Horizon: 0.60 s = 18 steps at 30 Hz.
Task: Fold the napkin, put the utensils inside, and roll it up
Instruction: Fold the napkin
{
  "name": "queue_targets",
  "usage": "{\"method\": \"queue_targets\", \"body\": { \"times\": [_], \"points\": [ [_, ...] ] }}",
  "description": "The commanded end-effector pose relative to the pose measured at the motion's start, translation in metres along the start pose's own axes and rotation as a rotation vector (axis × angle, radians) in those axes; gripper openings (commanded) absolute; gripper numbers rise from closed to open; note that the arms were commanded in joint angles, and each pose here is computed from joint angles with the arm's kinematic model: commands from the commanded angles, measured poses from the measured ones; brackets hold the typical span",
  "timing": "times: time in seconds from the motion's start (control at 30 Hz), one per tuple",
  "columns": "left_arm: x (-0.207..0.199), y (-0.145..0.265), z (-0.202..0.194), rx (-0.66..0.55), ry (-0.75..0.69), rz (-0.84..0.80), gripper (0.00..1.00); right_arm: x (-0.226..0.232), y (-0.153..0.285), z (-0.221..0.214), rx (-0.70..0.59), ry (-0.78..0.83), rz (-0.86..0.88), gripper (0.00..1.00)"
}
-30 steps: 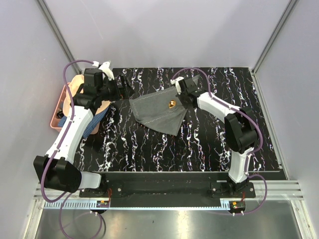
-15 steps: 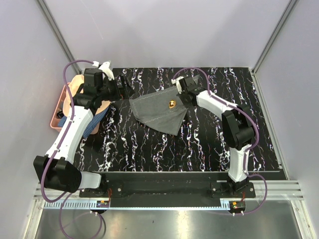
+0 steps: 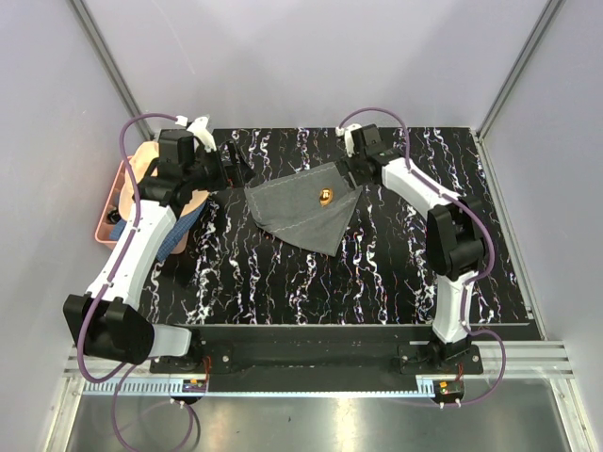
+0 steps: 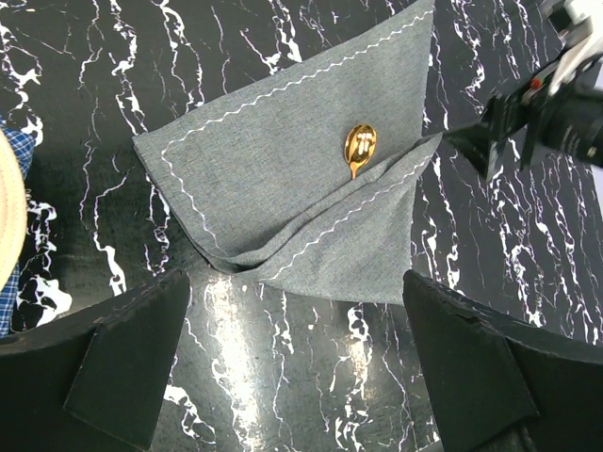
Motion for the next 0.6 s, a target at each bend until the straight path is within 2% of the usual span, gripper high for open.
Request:
{"method": "queue_targets", "body": {
  "times": [0.0, 0.1, 0.3, 0.4, 0.57],
  "points": [
    [-0.007, -0.002, 0.002, -0.011, -0.012, -0.045, 0.99, -0.005, 0.024, 0.022, -0.086, -0.064, 0.069, 0.84],
    [-0.007, -0.003, 0.001, -0.007, -0.009, -0.05, 0.99, 0.011, 0.021, 0.006, -0.052, -0.097, 0.134, 0.82],
    [-0.007, -0.008, -0.002, 0.011, -0.007, -0.051, 0.99, 0.071, 0.049, -0.005, -0.044, -0.308, 0.476, 0.78],
    [-0.007, -0.009, -0.003, 0.014, -0.003, -0.052, 0.99, 0.091, 0.056, -0.007, -0.054, -0.376, 0.593, 0.78],
    [-0.007, -0.01, -0.005, 0.021, -0.002, -0.052, 0.99, 0.106, 0.049, -0.007, -0.059, -0.416, 0.683, 0.78]
  ]
}}
Point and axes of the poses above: each gripper's point midway between its finger pads, its own y axis back along the fingers, its own x axis along the line the jaws close on, z = x × y, the point moved 2 cm from there along y, back along the fingers, and after that the axes turned 3 degrees about y, right-handed, at the moved point
